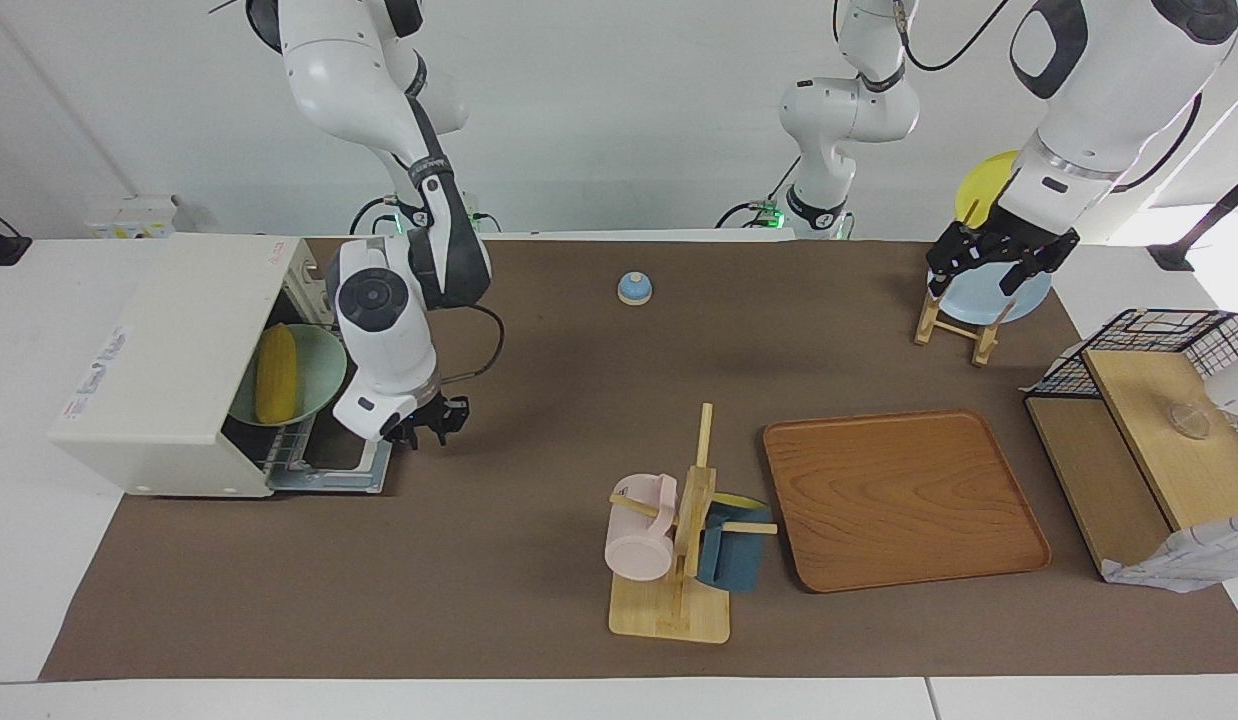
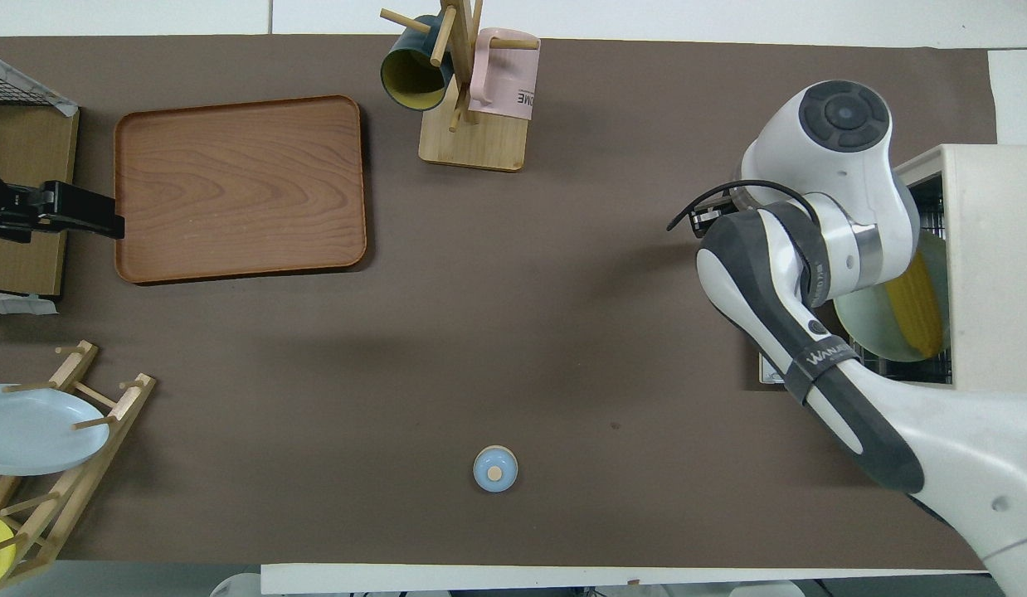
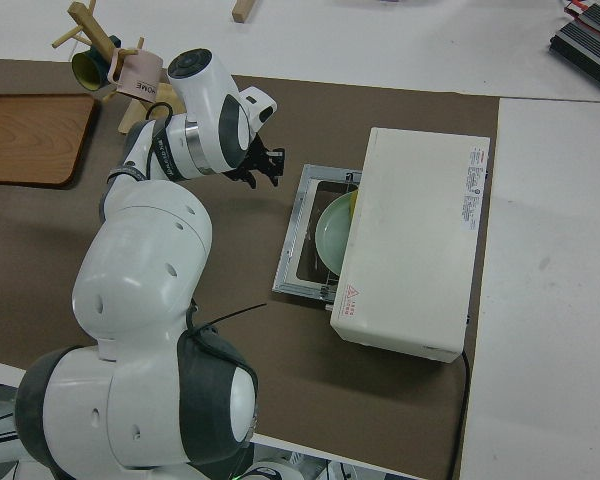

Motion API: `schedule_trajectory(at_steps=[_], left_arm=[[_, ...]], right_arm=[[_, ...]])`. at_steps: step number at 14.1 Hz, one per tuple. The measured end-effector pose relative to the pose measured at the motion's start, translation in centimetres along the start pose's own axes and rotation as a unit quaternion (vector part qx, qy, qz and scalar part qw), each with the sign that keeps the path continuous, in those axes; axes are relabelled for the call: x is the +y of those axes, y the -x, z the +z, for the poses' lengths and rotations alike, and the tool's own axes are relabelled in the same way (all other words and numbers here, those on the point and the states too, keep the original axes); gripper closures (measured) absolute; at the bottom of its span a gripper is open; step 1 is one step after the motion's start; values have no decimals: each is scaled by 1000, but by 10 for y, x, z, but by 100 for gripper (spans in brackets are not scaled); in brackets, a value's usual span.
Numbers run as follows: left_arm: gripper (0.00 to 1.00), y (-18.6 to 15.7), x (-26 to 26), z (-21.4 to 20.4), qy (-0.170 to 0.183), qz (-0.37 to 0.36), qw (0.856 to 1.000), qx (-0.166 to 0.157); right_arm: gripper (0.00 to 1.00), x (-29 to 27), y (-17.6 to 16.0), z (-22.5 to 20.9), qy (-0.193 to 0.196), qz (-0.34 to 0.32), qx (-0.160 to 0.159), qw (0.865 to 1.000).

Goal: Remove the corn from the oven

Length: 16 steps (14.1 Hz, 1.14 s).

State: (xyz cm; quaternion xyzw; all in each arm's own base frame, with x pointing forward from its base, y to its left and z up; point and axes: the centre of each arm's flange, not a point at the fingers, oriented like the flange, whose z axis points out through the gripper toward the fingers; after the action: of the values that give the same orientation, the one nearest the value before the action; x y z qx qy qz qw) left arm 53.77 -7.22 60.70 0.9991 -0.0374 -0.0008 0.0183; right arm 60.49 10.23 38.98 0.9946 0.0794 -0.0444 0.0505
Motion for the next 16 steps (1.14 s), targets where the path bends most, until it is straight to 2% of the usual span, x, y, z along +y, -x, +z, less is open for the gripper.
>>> schedule_trajectory(at_steps=[3,6,11,13,14,15,16], left_arm=[[0,0,0,0,0,0,1000,0],[0,0,0,0,0,0,1000,0],[0,0,0,0,0,0,1000,0],[0,0,0,0,0,0,1000,0],[0,0,0,0,0,0,1000,0],[0,0,0,0,0,0,1000,0],[0,0,0,0,0,0,1000,0]], right_arm=[[37,44,31,-34,6,37,-36,999],[37,90,44,-11,0,65,-54,996],[40,116,54,35,-7,62,-32,998],[44,113,55,40,-8,59,-28,998],[52,112,56,44,-8,58,-28,998],[52,111,57,46,-8,56,-29,998],[59,110,57,46,-7,48,-29,998]])
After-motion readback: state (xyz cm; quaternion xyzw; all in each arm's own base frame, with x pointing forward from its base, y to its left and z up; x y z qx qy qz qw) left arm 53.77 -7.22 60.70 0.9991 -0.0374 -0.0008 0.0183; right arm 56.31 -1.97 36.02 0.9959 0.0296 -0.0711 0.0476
